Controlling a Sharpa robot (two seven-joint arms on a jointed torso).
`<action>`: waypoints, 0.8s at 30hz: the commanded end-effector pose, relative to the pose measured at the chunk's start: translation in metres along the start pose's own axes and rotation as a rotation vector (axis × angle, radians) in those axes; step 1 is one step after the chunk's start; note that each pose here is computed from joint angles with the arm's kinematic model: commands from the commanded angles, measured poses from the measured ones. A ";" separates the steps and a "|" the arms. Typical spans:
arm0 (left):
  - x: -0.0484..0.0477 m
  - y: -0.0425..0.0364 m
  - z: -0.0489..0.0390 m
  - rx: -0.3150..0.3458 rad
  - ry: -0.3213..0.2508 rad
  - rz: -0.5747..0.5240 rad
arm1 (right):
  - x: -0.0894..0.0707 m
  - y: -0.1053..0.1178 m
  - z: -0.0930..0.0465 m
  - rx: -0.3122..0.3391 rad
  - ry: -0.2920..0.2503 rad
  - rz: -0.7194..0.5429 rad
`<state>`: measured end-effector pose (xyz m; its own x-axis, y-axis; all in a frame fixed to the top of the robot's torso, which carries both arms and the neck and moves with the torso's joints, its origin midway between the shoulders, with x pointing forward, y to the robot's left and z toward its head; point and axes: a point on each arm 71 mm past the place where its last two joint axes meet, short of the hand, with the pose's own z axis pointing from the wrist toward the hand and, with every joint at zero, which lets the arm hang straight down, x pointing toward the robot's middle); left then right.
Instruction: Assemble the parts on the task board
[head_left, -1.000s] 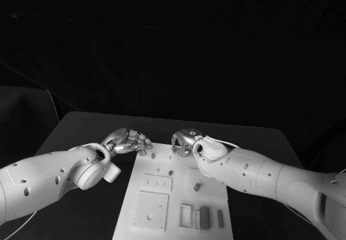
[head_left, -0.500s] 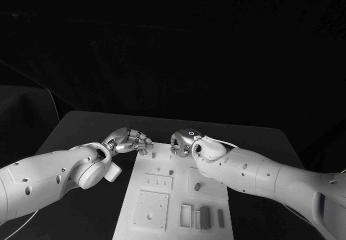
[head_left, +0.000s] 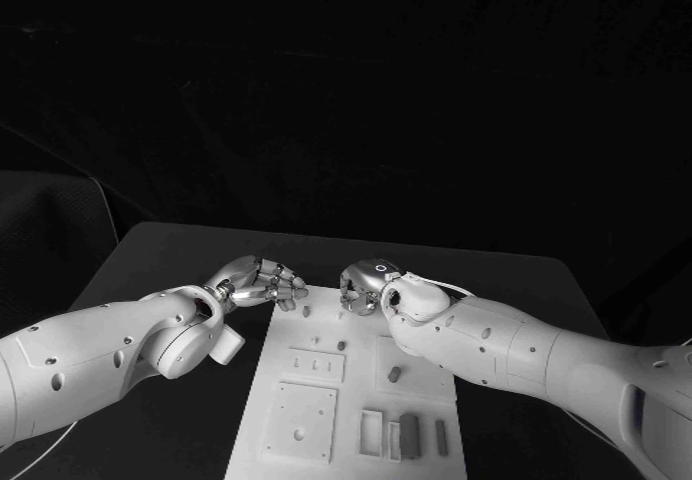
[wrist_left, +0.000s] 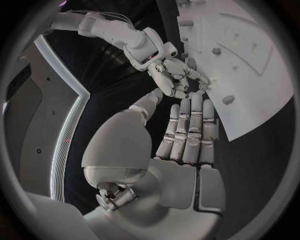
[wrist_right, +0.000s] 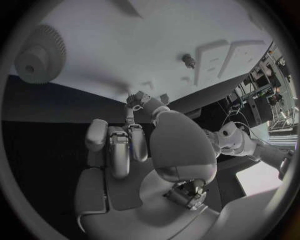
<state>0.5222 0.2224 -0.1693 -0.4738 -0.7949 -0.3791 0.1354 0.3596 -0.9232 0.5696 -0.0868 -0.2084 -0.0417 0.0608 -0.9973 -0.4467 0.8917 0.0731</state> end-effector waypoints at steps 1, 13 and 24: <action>0.0006 -0.0019 0.0007 0.008 -0.001 -0.007 | 0.001 0.003 0.000 0.001 0.020 -0.003; -0.0001 -0.0016 0.0006 0.007 -0.003 -0.008 | 0.001 -0.001 0.000 0.021 0.013 -0.008; 0.0003 -0.0017 0.0010 0.006 -0.003 -0.009 | 0.002 0.000 0.001 0.020 0.024 0.007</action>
<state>0.5225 0.2226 -0.1693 -0.4728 -0.7964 -0.3771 0.1326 0.3588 -0.9239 0.5708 -0.0873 -0.2087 -0.0477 0.0635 -0.9968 -0.4295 0.8997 0.0779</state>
